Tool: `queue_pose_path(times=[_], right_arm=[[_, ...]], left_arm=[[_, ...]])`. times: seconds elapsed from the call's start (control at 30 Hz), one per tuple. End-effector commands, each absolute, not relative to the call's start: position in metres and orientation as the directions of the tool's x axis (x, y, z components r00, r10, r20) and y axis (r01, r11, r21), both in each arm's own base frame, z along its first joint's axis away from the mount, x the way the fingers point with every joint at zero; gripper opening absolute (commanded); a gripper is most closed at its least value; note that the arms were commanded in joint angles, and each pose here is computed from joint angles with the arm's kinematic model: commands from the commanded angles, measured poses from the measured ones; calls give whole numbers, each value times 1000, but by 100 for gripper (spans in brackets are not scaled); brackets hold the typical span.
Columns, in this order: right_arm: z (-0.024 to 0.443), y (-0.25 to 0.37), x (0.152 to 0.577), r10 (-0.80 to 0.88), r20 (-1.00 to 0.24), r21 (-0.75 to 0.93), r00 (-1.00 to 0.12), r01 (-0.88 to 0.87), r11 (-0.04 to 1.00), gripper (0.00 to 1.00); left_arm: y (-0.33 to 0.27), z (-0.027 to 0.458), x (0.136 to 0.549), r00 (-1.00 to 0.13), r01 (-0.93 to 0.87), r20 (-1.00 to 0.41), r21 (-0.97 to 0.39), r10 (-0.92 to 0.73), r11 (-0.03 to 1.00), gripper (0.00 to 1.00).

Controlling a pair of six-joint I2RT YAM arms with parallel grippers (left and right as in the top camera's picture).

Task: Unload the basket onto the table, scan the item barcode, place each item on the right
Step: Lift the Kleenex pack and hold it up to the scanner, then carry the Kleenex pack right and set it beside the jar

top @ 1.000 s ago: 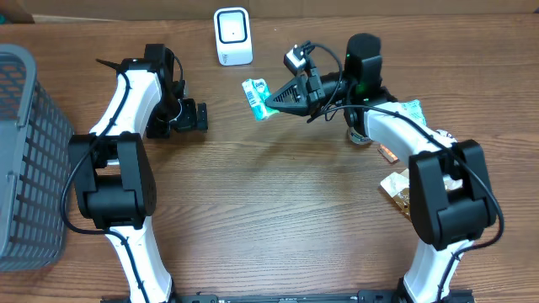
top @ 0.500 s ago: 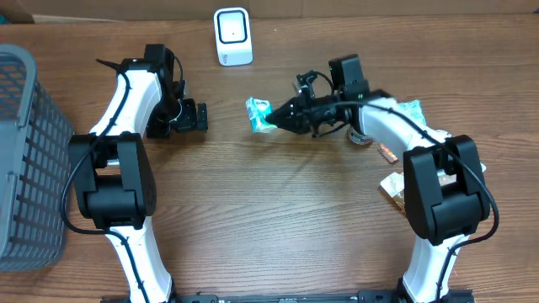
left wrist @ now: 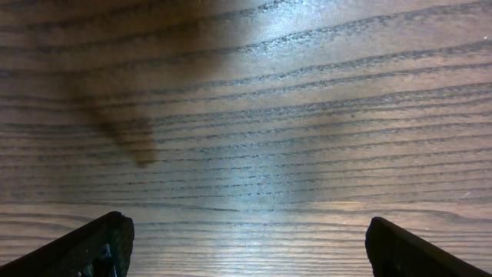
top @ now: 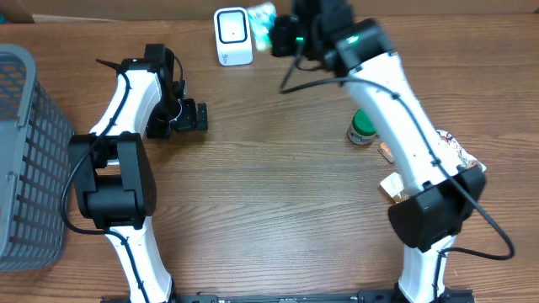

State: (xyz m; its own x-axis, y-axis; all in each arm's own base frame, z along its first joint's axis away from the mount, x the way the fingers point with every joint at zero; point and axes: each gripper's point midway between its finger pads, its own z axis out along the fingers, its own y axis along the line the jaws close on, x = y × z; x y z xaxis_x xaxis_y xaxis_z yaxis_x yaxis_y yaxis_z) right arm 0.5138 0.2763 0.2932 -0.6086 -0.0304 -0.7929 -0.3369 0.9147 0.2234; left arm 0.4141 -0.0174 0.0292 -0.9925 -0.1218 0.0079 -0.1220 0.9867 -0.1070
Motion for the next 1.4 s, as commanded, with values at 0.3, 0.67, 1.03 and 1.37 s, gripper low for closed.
queue_pose_path(times=[0.3,0.67,1.03,1.37], right_arm=[[253,306,617,-622,-775,-607,-114,-143,782,4],[167,332,630,-751,-655,-715,-83,-254,651,4],[170,336,628,-750,-658,-713,-72,-262,651,4],[271,349,600,-487,-873,-461,-24,-286,840,4]], left_arm=[[-15,50,424,-992,-111,-55,-107,-117,988,100],[-15,50,424,-991,-110,-57,-108,-117,988,100],[-15,50,424,-992,-109,-57,-108,-116,988,99],[-15,50,424,-991,-110,-57,-108,-117,988,99]])
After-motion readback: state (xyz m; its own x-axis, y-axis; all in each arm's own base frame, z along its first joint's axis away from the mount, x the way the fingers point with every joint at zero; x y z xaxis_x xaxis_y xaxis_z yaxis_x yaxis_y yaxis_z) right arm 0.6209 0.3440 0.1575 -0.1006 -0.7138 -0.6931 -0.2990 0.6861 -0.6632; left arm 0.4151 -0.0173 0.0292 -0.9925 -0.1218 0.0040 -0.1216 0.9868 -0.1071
